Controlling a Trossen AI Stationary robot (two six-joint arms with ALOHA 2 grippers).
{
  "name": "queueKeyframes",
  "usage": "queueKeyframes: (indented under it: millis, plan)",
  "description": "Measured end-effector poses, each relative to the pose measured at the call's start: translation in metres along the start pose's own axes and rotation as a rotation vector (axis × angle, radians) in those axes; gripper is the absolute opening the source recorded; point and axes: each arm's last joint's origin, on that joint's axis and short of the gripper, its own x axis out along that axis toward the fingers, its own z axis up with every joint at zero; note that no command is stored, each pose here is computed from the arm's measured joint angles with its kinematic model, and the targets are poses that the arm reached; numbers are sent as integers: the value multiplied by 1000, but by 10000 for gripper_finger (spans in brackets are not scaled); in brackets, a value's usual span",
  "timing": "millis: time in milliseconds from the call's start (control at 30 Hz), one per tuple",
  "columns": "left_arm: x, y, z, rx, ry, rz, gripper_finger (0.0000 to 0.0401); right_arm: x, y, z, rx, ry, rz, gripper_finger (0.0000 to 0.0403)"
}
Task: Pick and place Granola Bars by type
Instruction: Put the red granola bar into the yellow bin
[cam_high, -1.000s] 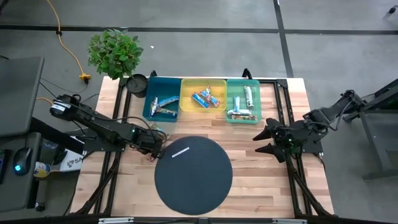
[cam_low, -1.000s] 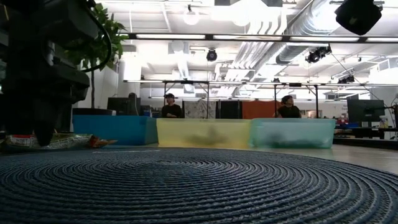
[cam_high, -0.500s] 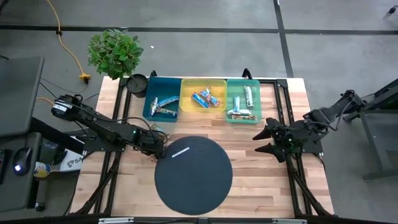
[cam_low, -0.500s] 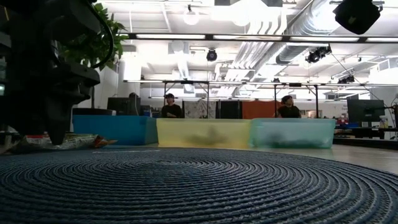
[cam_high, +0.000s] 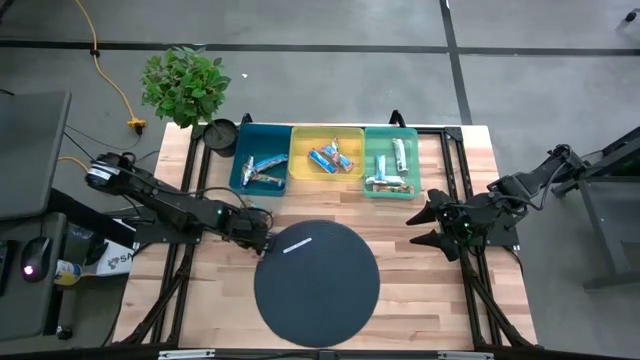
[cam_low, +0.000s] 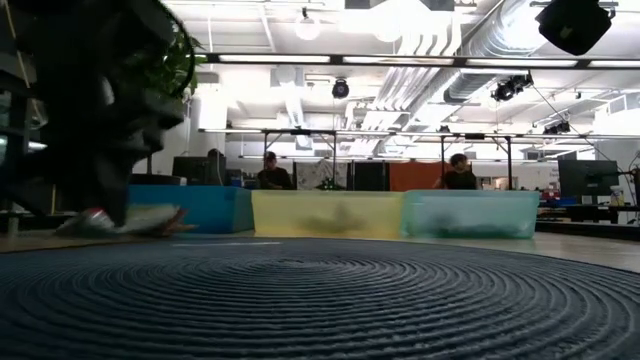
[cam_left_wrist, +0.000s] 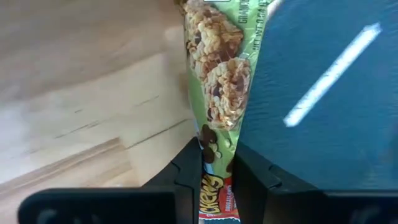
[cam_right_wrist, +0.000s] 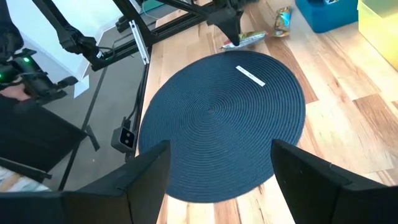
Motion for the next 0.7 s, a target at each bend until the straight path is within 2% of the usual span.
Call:
queueKeyframes:
  millis: [200, 300, 433, 600, 700]
  plan:
    - [-17, -25, 3, 32, -47, -87, 58, 0, 0, 0, -4, 0, 0, 260]
    - [-29, -44, 6, 58, -119, -155, 57, 0, 0, 0, -6, 0, 0, 260]
    - [-52, -74, 19, 70, -303, -284, 57, 0, 0, 0, -22, 0, 0, 260]
    - [-89, -120, 49, 139, -571, -531, 57, 0, 0, 0, -30, -9, -12, 260]
    - [-103, -138, 76, 163, -684, -558, 57, 0, 0, 1, -32, -18, -19, 260]
